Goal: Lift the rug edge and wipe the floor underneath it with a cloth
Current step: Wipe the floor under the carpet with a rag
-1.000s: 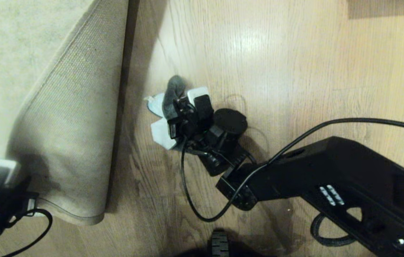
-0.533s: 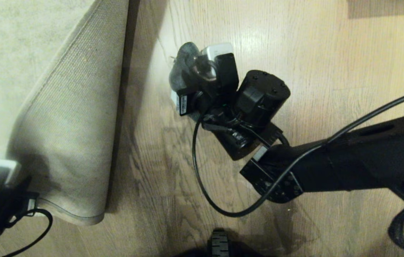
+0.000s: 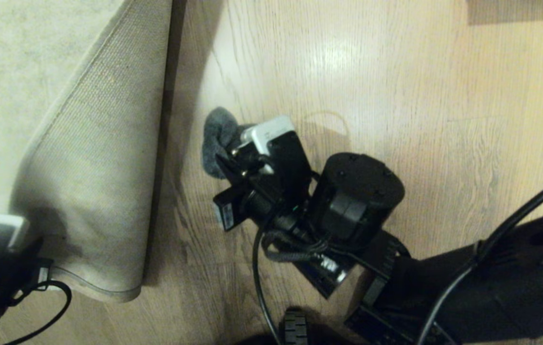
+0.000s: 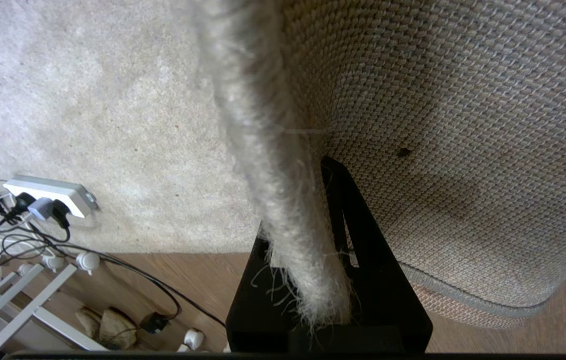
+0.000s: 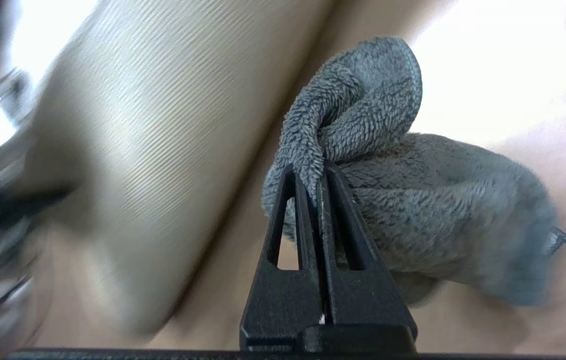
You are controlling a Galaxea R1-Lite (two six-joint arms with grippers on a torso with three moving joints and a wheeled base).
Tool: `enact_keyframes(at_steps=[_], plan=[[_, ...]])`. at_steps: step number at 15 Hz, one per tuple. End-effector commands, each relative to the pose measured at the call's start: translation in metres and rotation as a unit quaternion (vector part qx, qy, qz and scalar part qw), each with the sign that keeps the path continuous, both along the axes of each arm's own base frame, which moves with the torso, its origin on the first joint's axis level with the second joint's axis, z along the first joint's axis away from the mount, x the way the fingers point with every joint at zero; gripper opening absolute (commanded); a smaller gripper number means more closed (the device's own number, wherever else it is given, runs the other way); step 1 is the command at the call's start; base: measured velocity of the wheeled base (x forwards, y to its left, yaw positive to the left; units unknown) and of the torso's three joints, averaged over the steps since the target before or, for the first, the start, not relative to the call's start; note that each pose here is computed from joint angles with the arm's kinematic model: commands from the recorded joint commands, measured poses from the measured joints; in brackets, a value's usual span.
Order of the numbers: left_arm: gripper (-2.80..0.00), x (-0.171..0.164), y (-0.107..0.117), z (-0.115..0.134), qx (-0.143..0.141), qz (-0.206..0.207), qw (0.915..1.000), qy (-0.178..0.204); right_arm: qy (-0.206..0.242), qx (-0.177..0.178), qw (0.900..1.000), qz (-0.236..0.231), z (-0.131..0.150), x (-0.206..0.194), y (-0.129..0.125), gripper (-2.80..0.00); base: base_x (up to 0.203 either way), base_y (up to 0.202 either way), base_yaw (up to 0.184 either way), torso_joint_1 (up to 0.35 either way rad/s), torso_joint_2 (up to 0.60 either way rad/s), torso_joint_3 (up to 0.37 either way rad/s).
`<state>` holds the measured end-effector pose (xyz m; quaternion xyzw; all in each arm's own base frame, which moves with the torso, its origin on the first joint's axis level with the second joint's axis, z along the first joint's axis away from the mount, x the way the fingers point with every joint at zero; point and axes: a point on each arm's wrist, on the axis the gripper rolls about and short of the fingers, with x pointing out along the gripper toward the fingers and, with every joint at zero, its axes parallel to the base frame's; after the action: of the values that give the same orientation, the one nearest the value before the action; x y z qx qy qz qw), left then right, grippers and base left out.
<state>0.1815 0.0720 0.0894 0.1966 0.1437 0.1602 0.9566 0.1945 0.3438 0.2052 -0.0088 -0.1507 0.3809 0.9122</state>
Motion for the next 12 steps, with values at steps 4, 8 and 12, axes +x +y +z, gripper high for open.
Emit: enact_keyframes(at_steps=[4,8,12], plan=[[-2.80,0.003,-0.003,0.002,0.005,-0.009,0.9999,-0.011,0.049,-0.101,0.993,0.048,-0.096,-0.022,0.048,-2.80,0.000,0.000,0.000,0.000,0.00,0.000],[-2.80,0.003,-0.003,0.002,0.005,-0.009,0.9999,-0.012,0.034,-0.067,0.997,0.034,-0.115,0.003,0.084,-2.80,0.000,0.000,0.000,0.000,0.00,0.000],[-2.80,0.003,-0.003,0.000,0.003,-0.009,0.9999,-0.008,0.010,-0.015,1.000,-0.009,-0.116,0.056,0.093,-2.80,0.000,0.000,0.000,0.000,0.00,0.000]])
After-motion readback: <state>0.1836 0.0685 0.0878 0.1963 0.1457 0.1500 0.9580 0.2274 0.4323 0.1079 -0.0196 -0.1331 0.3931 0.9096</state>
